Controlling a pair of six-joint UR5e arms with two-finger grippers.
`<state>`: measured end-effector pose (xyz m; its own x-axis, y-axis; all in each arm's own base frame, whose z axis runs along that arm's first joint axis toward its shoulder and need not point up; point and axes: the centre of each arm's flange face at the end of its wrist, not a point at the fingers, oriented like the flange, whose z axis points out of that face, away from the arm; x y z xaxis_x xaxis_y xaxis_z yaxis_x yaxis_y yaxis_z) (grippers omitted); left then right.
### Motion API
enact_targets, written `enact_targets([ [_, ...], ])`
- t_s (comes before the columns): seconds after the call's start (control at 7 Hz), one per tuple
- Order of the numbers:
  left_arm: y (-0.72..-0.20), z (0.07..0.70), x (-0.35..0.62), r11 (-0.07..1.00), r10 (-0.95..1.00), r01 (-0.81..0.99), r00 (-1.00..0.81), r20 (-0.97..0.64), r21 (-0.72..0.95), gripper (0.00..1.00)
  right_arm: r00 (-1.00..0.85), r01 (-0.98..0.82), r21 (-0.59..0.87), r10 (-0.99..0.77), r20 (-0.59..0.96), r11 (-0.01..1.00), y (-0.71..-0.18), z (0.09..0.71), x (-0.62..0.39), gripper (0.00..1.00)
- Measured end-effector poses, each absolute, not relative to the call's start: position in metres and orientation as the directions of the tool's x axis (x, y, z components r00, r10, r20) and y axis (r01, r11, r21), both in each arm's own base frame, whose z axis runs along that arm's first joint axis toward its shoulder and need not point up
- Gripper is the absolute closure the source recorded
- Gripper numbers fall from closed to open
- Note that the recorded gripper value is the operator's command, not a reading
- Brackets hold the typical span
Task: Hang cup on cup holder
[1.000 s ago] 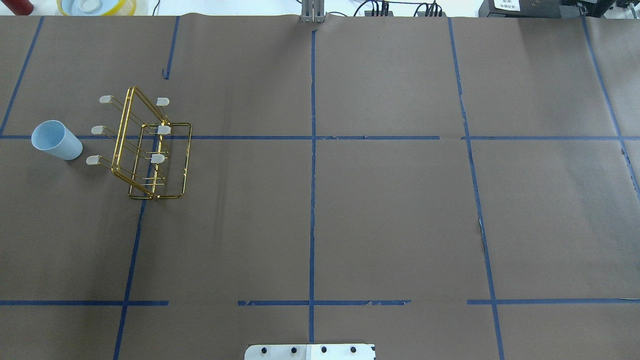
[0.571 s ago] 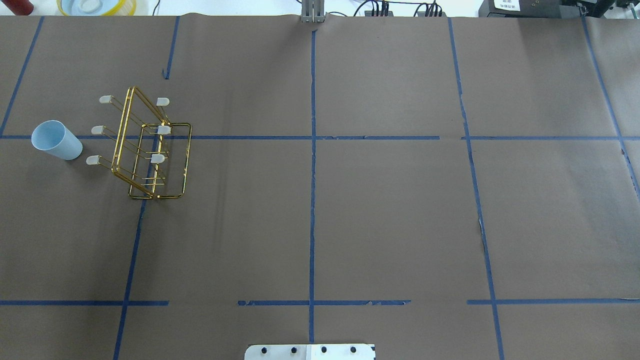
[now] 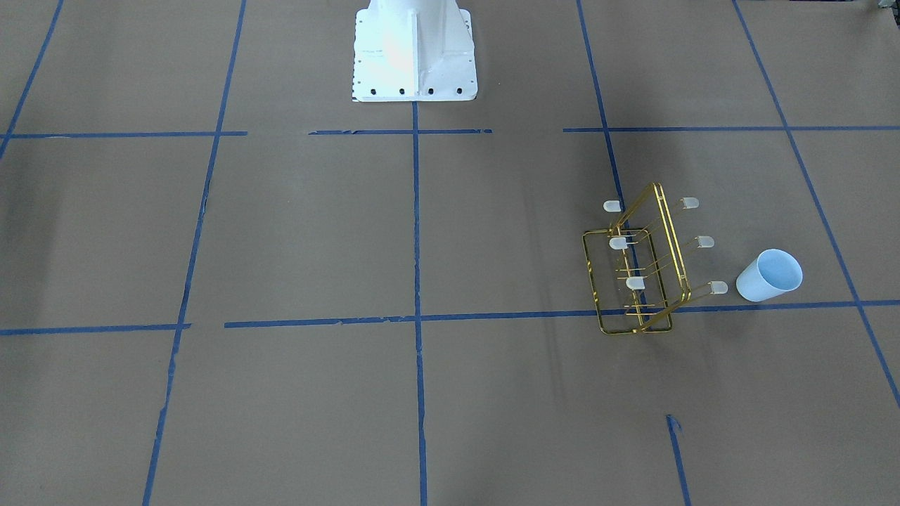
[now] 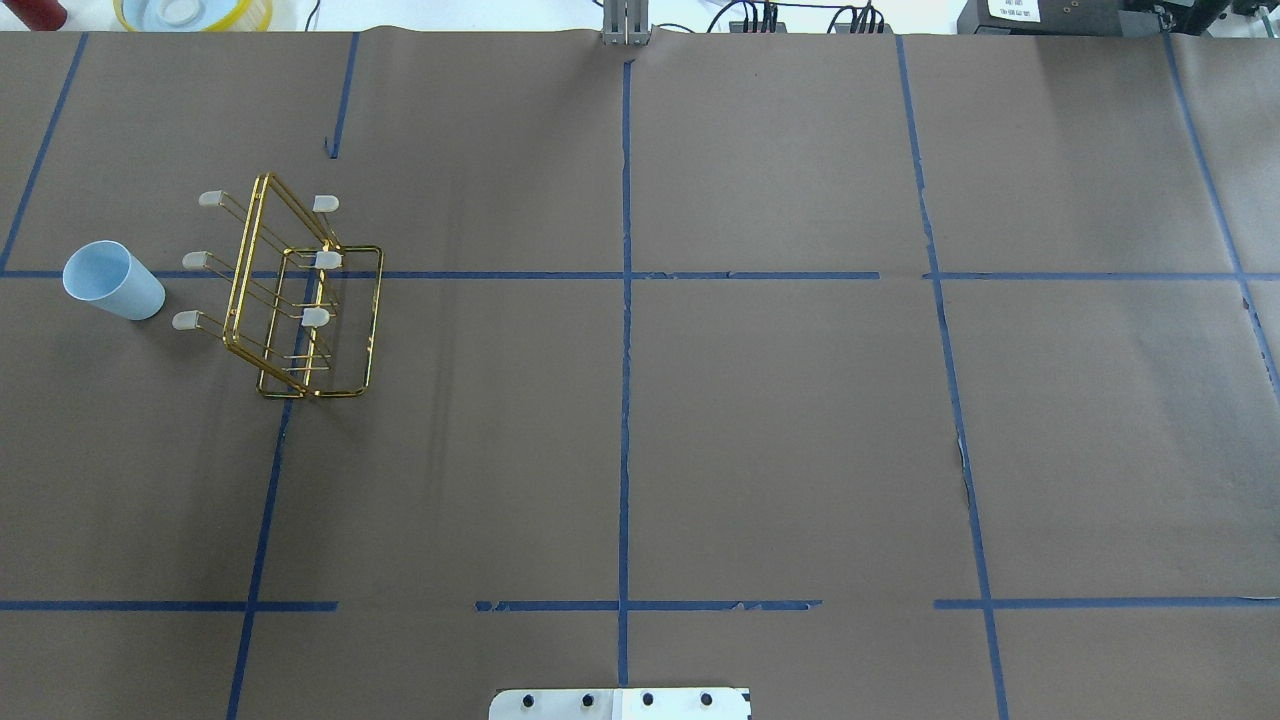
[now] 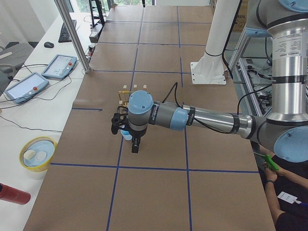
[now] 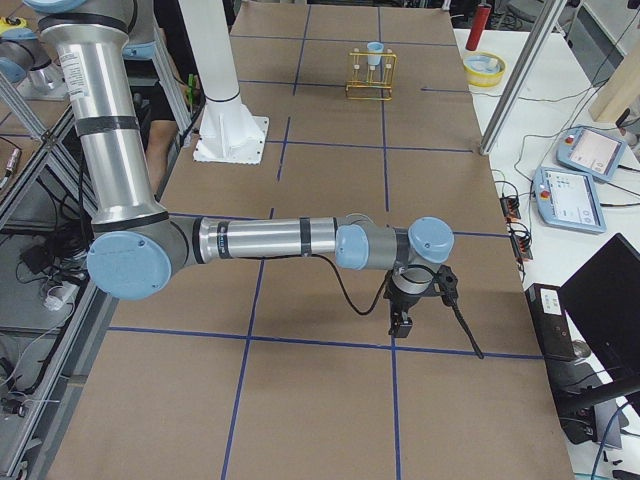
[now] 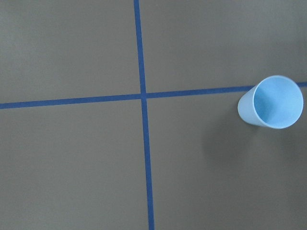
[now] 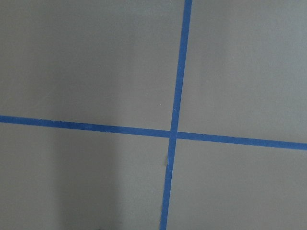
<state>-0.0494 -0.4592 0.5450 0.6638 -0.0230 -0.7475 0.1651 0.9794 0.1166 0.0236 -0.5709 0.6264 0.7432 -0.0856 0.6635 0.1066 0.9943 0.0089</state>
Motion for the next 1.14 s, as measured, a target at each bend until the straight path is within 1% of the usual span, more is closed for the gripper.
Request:
enact_targets([
  [0.29, -0.467, 0.513, -0.012, 0.951, -0.072, 0.264, 0.696, -0.715, 0.161, 0.0, 0.743, 0.107, 0.009, -0.085, 0.664, 0.994, -0.571, 0.626, 0.024, 0.0],
  [0.57, -0.464, 0.497, 0.034, 0.912, -0.123, 0.362, 0.689, -0.714, 0.191, 0.0, 0.743, 0.107, 0.009, -0.086, 0.664, 0.994, -0.571, 0.626, 0.024, 0.0],
  [0.86, -0.453, 0.495, 0.092, 0.874, -0.197, 0.45, 0.675, -0.711, 0.186, 0.0, 0.743, 0.107, 0.009, -0.086, 0.664, 0.994, -0.571, 0.626, 0.023, 0.0],
  [1.14, -0.436, 0.503, 0.175, 0.825, -0.286, 0.536, 0.671, -0.684, 0.18, 0.0, 0.743, 0.107, 0.009, -0.086, 0.664, 0.994, -0.571, 0.626, 0.023, 0.0],
])
